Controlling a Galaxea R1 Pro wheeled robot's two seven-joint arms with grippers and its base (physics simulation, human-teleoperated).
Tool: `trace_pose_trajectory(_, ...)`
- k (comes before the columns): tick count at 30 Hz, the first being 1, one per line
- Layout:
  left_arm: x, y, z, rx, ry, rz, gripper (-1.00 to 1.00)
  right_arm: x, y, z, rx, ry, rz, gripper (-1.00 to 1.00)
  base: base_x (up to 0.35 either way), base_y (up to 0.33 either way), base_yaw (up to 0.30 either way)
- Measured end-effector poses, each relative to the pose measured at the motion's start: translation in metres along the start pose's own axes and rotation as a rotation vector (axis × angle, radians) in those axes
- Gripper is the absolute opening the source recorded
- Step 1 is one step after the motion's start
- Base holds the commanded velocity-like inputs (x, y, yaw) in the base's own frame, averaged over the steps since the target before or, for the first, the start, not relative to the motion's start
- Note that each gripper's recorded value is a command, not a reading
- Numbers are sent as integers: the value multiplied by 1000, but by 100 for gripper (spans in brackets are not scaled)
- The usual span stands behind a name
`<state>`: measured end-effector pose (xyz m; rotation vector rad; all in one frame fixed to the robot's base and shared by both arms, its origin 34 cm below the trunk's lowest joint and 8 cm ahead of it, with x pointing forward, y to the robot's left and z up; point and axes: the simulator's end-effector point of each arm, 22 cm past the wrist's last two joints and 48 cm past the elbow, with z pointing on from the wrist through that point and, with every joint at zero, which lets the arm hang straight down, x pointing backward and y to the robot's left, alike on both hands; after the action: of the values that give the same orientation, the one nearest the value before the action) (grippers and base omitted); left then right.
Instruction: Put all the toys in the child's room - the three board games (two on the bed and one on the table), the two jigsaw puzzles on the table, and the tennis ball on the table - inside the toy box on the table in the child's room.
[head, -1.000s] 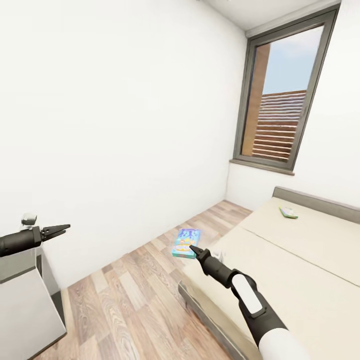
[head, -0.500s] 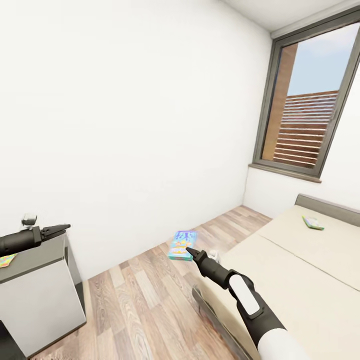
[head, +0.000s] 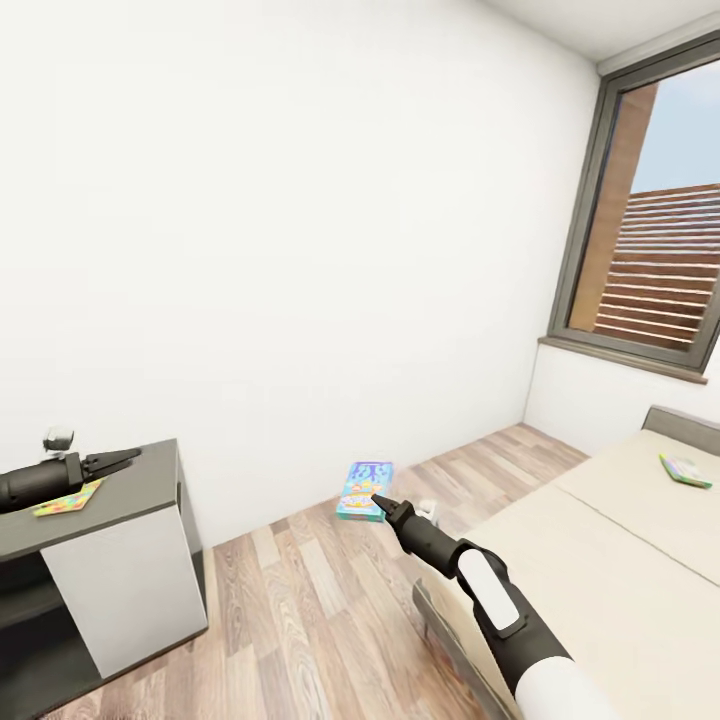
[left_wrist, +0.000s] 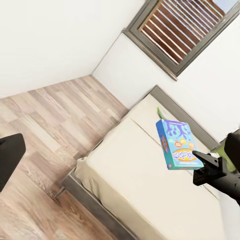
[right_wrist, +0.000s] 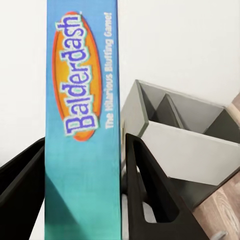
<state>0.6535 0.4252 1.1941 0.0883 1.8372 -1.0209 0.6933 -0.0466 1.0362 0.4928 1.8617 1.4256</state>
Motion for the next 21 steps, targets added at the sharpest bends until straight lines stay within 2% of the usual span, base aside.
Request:
trace_pose_trajectory(16,-6,-9,-5,6,-9,7,100,-2,12,-3,-9,-4,-8,-100,2,0,243)
trace_pose_trajectory(21,-7,-12,-5,8,-11,11,100,-2,14,-4,-12,-6,-11,-100,189,42,206)
